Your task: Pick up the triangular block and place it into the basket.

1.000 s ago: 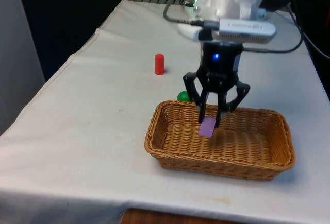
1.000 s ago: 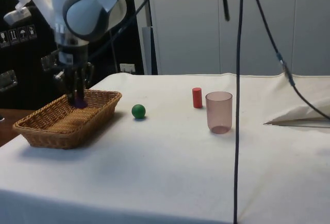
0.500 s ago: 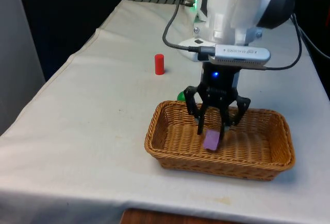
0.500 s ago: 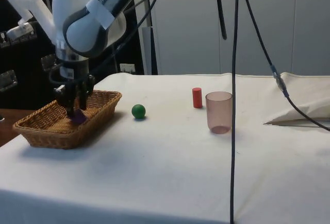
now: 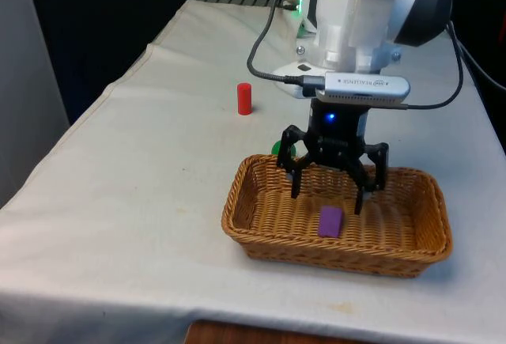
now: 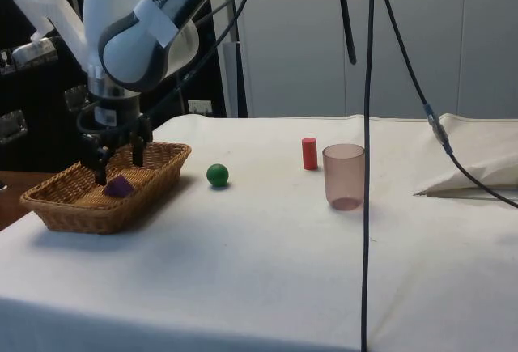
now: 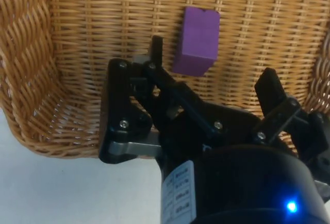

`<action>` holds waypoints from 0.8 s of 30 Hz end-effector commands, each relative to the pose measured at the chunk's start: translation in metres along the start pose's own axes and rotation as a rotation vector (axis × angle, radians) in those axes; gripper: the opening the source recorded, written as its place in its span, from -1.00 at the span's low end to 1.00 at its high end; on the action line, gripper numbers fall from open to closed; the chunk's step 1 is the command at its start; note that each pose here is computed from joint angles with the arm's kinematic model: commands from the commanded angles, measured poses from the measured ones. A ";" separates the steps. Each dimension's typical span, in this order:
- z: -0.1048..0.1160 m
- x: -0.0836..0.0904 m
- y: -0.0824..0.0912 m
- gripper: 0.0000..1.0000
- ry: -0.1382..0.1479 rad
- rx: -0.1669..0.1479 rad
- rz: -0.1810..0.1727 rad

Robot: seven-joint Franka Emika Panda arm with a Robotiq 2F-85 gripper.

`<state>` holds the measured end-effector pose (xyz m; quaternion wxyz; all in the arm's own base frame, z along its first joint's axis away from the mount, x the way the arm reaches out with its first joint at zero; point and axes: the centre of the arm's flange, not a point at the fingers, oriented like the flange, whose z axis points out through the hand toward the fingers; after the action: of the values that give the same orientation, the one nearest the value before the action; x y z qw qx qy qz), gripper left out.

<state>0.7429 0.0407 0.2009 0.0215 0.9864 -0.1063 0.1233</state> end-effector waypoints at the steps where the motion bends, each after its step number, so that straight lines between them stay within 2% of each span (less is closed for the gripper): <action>1: -0.005 0.002 -0.003 1.00 0.000 0.013 -0.002; 8: -0.029 0.007 -0.005 1.00 -0.012 0.008 -0.001; 16: -0.047 0.008 -0.005 1.00 -0.025 0.010 0.000; 18: -0.046 0.010 -0.005 1.00 -0.027 0.009 0.001; 24: -0.053 -0.002 -0.002 1.00 -0.033 0.012 0.004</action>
<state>0.7327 0.0474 0.2505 0.0147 0.9887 -0.1075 0.1033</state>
